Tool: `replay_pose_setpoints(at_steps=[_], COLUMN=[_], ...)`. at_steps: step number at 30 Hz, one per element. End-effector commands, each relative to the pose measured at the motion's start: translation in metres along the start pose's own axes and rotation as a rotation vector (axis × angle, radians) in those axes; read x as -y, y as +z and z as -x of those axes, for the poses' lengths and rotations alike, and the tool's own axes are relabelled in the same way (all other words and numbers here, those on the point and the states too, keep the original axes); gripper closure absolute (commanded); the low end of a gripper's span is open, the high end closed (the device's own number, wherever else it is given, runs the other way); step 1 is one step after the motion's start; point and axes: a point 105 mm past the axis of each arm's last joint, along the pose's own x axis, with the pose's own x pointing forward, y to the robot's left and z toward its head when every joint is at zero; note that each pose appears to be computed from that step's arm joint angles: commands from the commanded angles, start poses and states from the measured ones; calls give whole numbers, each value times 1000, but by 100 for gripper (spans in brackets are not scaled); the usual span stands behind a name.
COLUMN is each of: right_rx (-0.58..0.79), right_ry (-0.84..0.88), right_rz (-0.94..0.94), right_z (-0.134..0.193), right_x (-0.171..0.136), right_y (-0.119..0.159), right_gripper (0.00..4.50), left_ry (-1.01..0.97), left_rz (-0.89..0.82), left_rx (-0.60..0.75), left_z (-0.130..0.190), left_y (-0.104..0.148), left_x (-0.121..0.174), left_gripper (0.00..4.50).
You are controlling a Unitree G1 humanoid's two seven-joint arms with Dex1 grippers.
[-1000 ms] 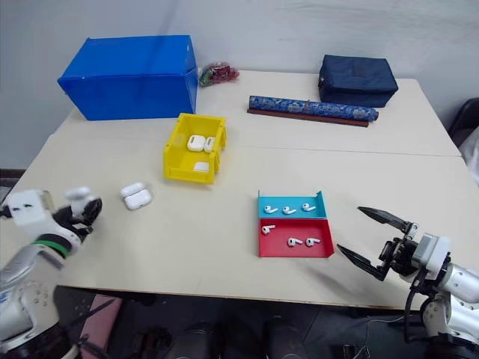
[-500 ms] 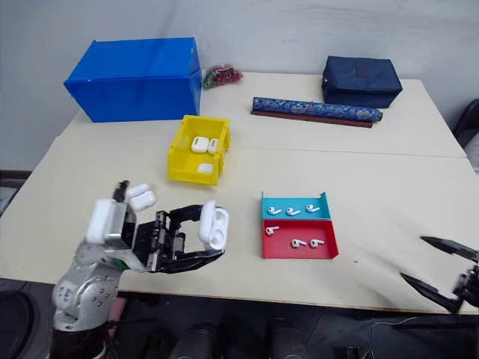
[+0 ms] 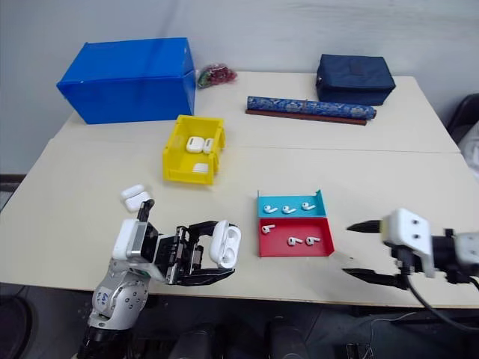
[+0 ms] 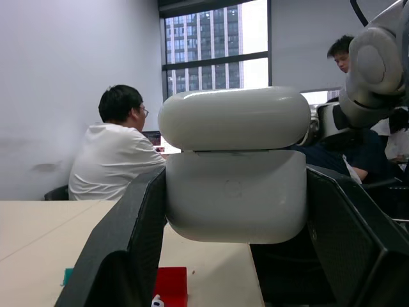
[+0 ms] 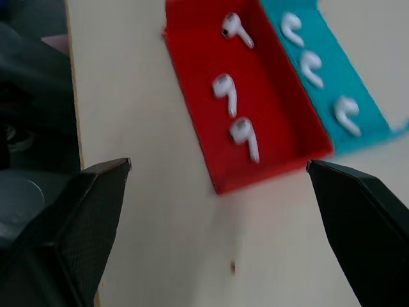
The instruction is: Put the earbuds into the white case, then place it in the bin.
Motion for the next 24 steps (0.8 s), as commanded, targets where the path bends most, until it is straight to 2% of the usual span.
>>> replay_pose_setpoints(at_steps=[1,5,6,10,24], right_rx=[-59,-146,-161,-193,-309], right_ry=[13,15,14,-5,-21], right_rz=[-40,7,6,30,48], right_z=[-22,-41,-43,-50,-49], right_x=[-4,1,2,9,18], right_y=[9,3,2,2,-16], right_gripper=[0,82,129,249,249], left_ry=[-16,-42,-42,-29,1], left_rz=[-51,-10,-4,2,-10], left_rx=[4,-52,-58,-91,-121], left_z=[-2,10,11,19,21], left_y=[6,-2,-3,-6,-10], left_x=[-2,7,7,8,10], left_gripper=[170,170,170,170,170])
